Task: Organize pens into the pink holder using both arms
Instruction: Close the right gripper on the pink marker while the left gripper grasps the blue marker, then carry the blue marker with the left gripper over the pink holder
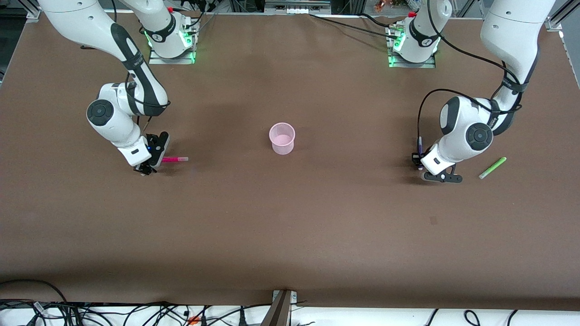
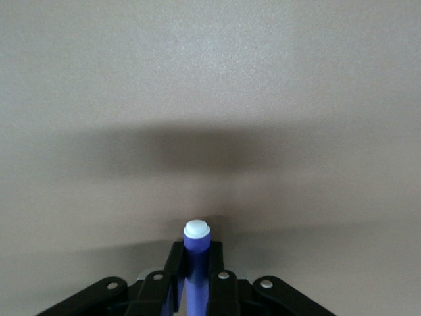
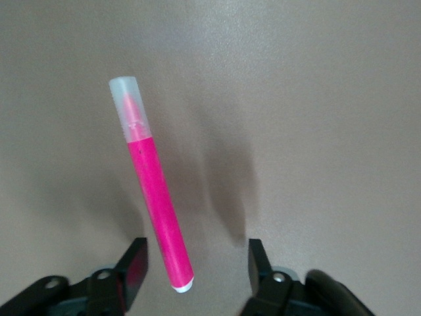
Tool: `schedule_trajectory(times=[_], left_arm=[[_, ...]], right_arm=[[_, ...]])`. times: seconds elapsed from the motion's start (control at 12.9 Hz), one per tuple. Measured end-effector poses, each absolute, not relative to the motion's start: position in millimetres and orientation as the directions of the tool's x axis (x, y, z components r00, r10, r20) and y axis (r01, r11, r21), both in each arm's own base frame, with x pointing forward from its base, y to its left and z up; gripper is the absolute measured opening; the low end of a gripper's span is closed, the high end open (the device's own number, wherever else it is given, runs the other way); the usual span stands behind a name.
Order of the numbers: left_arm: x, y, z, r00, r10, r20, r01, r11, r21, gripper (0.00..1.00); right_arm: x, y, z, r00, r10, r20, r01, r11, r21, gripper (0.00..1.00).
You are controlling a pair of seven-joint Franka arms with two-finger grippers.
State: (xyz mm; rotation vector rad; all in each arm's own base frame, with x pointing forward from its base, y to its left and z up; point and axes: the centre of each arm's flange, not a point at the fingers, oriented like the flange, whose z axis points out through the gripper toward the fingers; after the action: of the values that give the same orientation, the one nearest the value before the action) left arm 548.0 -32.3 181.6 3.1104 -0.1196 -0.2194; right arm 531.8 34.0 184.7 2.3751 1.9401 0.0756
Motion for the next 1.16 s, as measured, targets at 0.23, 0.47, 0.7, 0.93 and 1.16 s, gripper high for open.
schedule_trajectory(times=[0.23,0.47,0.7,0.93,1.16], left_arm=[[569.0,-44.6,219.6,0.976,-0.137,-0.169,-0.133,-0.99,0.035,0.19],[586.2,-71.4,254.9,0.957,-0.242,-0.162,-0.234,-0.97,0.063,0.19],[589.3,-94.7,272.6,0.939,-0.296,-0.178,-0.257,-0.943,0.212,0.19],[592.3,-113.0,283.9,0.908,-0.411,-0.077,-0.345,-0.84,0.418,0.19],[591.2,-144.2,280.4,0.864,-0.493,0.105,-0.451,-0.664,0.596,0.19]], right_arm=[[531.9,34.1,184.8,0.198,0.98,-0.008,0.976,-0.197,0.089,0.5],[531.9,34.1,184.7,0.198,0.98,-0.008,0.976,-0.196,0.089,0.5],[531.8,34.2,184.4,0.197,0.98,-0.009,0.977,-0.196,0.089,0.48],[531.2,34.3,183.4,0.193,0.981,-0.009,0.978,-0.191,0.087,0.37],[531.0,34.5,182.5,0.191,0.981,-0.01,0.978,-0.19,0.085,0.31]])
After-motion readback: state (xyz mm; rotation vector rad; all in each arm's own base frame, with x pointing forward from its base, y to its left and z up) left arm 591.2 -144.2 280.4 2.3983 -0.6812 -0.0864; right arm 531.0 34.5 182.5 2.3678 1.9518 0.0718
